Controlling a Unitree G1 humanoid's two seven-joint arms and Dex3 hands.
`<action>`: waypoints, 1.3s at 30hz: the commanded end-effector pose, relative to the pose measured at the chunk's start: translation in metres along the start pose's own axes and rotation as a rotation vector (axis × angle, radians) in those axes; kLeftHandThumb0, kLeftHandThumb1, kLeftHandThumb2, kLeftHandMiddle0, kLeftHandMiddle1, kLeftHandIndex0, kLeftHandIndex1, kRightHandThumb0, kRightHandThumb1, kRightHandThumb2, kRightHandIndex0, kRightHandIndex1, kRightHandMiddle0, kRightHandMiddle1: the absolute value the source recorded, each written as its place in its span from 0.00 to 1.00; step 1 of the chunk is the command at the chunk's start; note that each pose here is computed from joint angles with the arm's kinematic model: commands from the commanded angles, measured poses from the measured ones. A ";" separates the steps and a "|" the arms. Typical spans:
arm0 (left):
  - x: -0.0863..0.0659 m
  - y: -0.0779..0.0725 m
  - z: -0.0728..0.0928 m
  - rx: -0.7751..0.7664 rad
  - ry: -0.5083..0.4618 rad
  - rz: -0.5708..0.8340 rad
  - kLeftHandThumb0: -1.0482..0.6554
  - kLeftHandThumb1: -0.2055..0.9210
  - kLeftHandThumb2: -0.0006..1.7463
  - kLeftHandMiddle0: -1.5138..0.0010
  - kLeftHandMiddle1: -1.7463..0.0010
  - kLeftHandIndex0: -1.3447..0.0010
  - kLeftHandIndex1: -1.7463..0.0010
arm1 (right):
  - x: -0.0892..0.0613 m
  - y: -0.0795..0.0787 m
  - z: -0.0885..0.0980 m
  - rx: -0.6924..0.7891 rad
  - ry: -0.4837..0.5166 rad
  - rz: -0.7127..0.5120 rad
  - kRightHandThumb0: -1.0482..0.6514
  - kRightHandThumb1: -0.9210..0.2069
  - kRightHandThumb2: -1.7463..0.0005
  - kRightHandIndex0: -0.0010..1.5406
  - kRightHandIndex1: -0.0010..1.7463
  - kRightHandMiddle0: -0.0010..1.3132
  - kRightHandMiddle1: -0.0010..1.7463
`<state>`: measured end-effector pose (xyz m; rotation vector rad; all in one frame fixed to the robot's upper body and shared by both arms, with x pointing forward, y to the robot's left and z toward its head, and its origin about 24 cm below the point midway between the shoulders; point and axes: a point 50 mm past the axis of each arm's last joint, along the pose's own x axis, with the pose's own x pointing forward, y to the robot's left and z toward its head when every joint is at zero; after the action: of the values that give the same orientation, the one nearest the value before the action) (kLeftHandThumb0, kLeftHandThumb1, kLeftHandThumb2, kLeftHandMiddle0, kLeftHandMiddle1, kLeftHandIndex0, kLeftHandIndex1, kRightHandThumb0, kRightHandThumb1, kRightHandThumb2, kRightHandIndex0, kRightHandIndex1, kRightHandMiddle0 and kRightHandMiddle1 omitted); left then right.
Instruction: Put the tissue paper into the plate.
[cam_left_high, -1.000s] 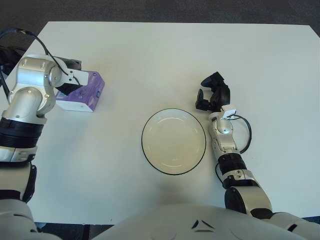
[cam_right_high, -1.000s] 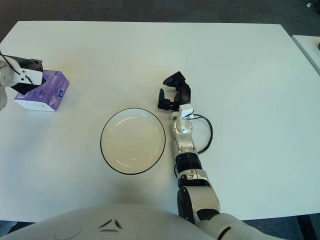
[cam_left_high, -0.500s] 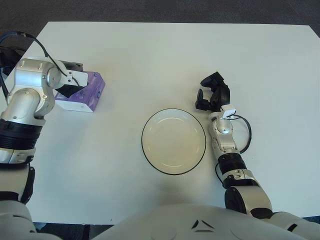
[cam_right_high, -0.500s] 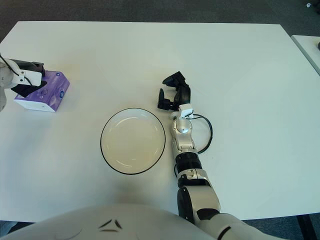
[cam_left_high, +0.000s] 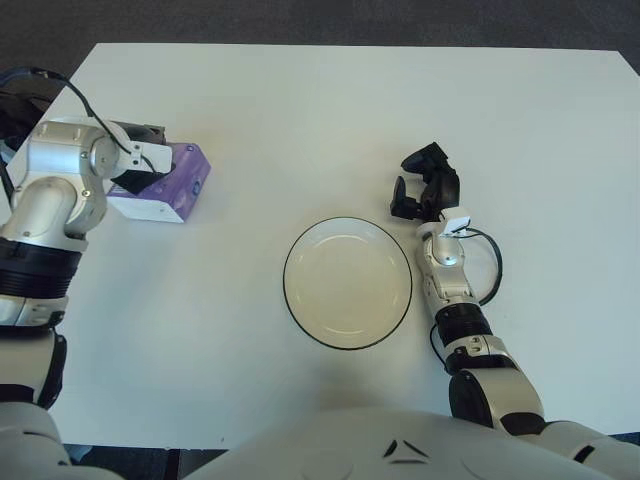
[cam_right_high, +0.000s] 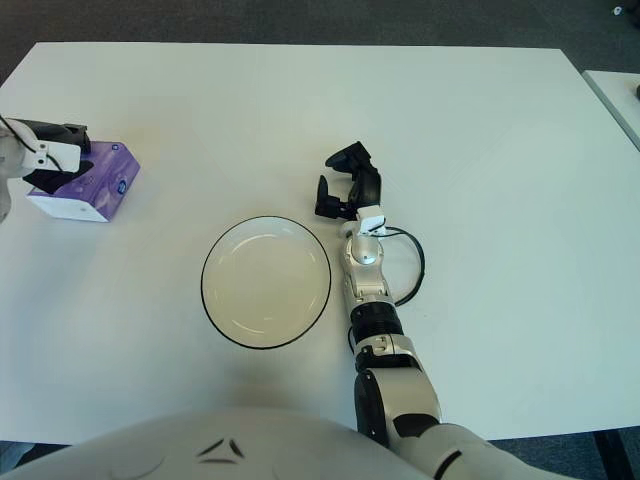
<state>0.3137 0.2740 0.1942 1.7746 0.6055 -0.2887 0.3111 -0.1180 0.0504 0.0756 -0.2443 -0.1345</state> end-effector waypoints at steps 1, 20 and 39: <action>0.016 -0.018 0.005 -0.043 -0.006 -0.046 0.03 1.00 0.73 0.72 0.72 1.00 0.48 | -0.075 -0.025 -0.085 -0.084 0.474 -0.060 0.61 0.68 0.16 0.49 1.00 0.43 0.91; 0.052 -0.039 0.016 -0.149 -0.025 0.040 0.06 1.00 0.73 0.65 0.88 1.00 0.60 | -0.074 -0.028 -0.086 -0.089 0.474 -0.065 0.61 0.68 0.16 0.49 1.00 0.43 0.92; 0.063 -0.049 0.025 -0.198 -0.046 0.109 0.06 1.00 0.72 0.61 0.87 1.00 0.60 | -0.074 -0.031 -0.086 -0.090 0.472 -0.064 0.61 0.67 0.17 0.48 1.00 0.44 0.90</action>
<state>0.3481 0.2809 0.1548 1.6405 0.4047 -0.0620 0.3134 -0.1200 0.0497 0.0667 -0.2413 -0.1370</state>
